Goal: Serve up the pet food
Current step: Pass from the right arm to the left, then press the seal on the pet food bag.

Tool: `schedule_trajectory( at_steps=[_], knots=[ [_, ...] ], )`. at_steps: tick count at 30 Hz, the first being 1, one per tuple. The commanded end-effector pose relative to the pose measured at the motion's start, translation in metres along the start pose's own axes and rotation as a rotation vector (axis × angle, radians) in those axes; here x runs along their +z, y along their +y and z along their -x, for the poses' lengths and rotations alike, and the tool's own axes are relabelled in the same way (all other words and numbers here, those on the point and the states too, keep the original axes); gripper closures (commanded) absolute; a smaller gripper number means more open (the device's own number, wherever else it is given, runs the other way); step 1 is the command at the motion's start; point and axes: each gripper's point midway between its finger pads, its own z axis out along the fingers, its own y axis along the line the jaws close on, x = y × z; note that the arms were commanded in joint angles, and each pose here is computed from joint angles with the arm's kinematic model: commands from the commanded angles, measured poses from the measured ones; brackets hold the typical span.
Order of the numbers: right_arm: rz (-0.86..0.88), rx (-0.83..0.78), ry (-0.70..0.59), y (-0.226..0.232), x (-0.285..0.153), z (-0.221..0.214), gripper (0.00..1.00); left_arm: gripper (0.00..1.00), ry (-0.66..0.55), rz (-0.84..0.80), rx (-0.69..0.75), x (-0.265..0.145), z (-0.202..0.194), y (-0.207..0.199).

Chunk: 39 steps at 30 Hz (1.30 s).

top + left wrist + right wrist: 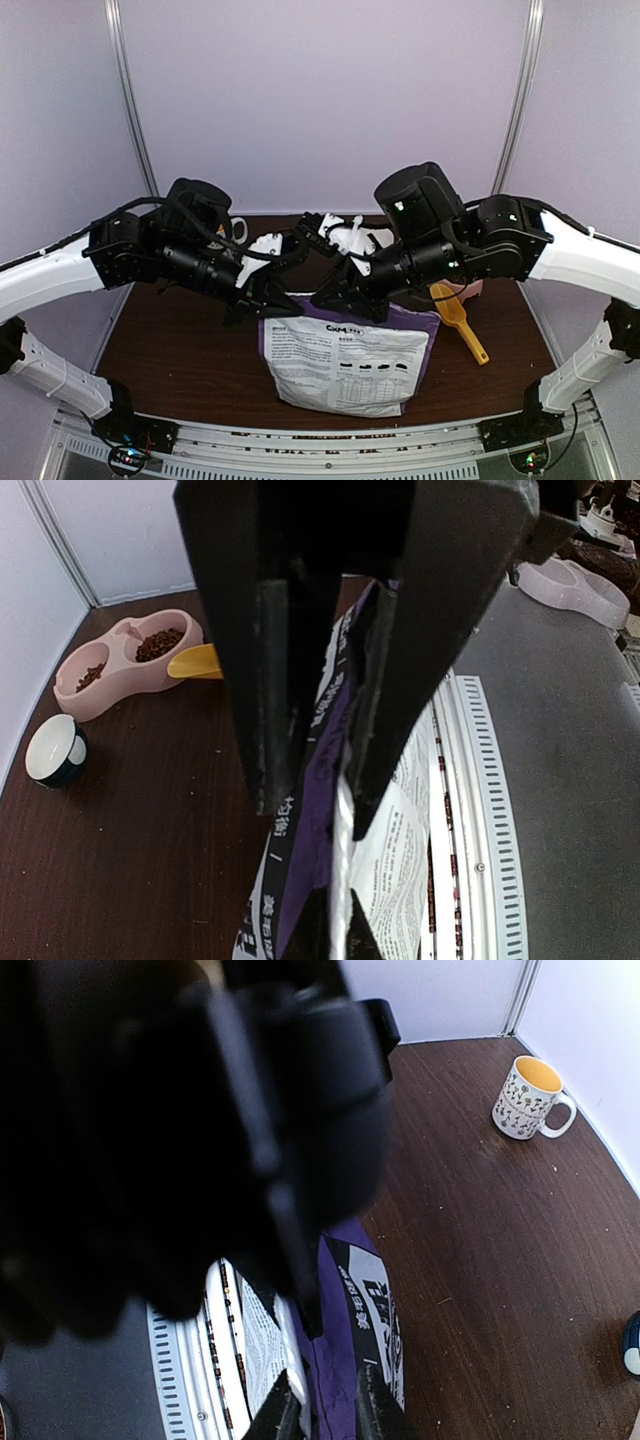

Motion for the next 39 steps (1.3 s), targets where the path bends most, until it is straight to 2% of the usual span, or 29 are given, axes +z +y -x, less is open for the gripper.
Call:
schedule_trajectory(
  at_steps=[1, 15, 27, 29, 31, 32, 39],
  knots=[
    [0.001, -0.003, 0.040, -0.001, 0.009, -0.010, 0.83, 1.00, -0.171, 0.015, 0.030, -0.018, 0.042, 0.000],
    [-0.044, 0.015, 0.011, -0.007, -0.018, -0.020, 0.79, 1.00, -0.193, 0.071, 0.005, -0.028, 0.042, 0.013],
    [-0.016, -0.005, 0.036, -0.003, -0.002, -0.012, 0.78, 1.00, -0.182, 0.047, -0.002, -0.023, 0.040, 0.012],
    [-0.030, -0.014, 0.050, -0.006, -0.001, -0.015, 0.83, 1.00, -0.185, 0.051, 0.001, -0.024, 0.041, 0.012],
    [-0.064, -0.025, 0.097, -0.012, -0.001, -0.025, 0.97, 1.00, -0.190, 0.062, 0.001, -0.028, 0.042, 0.014],
    [-0.087, -0.031, 0.123, -0.016, -0.002, -0.031, 1.00, 1.00, -0.195, 0.068, 0.001, -0.030, 0.042, 0.015],
    [-0.232, -0.078, 0.259, -0.041, -0.021, -0.071, 1.00, 1.00, -0.206, 0.158, 0.007, -0.052, 0.040, 0.033]
  ],
)
